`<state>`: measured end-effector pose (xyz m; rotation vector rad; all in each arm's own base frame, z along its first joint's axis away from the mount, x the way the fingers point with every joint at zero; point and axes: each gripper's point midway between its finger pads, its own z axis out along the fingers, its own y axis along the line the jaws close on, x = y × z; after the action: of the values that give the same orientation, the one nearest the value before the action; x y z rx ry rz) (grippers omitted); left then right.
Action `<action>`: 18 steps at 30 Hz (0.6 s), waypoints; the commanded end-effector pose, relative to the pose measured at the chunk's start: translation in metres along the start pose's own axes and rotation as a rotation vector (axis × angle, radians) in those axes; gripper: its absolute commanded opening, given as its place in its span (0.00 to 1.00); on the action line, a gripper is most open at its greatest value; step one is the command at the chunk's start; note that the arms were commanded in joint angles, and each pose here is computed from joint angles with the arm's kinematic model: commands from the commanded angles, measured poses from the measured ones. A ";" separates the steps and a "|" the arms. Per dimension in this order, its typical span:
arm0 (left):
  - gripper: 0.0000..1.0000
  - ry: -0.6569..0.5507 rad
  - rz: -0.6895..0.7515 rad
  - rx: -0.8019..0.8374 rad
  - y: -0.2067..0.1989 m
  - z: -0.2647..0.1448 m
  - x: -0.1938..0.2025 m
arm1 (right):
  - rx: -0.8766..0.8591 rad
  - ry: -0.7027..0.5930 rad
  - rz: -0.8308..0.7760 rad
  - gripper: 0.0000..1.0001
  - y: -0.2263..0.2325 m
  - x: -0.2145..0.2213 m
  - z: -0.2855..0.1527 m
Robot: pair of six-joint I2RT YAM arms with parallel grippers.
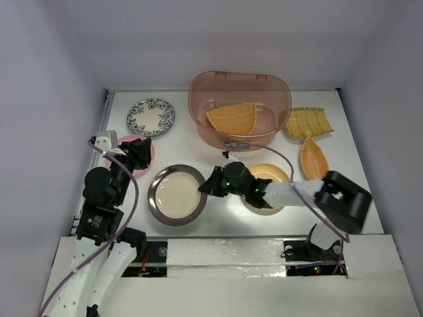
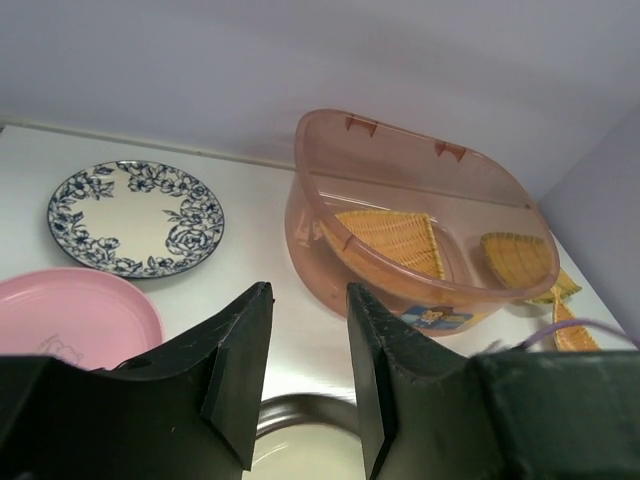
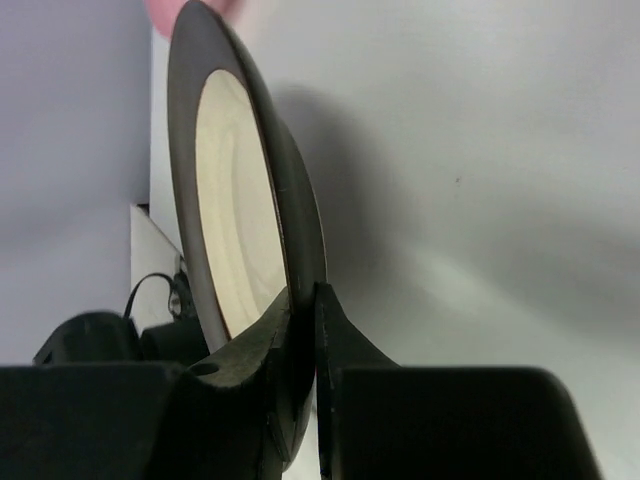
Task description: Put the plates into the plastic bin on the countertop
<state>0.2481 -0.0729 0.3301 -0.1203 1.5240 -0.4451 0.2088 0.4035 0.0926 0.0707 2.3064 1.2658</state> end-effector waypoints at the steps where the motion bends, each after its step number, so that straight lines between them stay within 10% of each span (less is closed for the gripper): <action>1: 0.33 -0.090 -0.006 -0.023 0.002 -0.008 -0.024 | -0.276 -0.230 -0.104 0.00 0.112 -0.083 -0.066; 9: 0.33 -0.114 -0.017 -0.035 0.004 -0.012 -0.028 | -0.190 -0.624 -0.276 0.00 0.125 -0.271 -0.174; 18: 0.35 -0.110 -0.020 -0.014 0.001 -0.012 -0.026 | -0.064 -0.585 -0.254 0.00 0.065 -0.396 -0.147</action>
<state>0.2387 -0.0576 0.3417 -0.1761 1.4652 -0.4074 0.4666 0.2021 0.3518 0.2095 1.7233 0.9152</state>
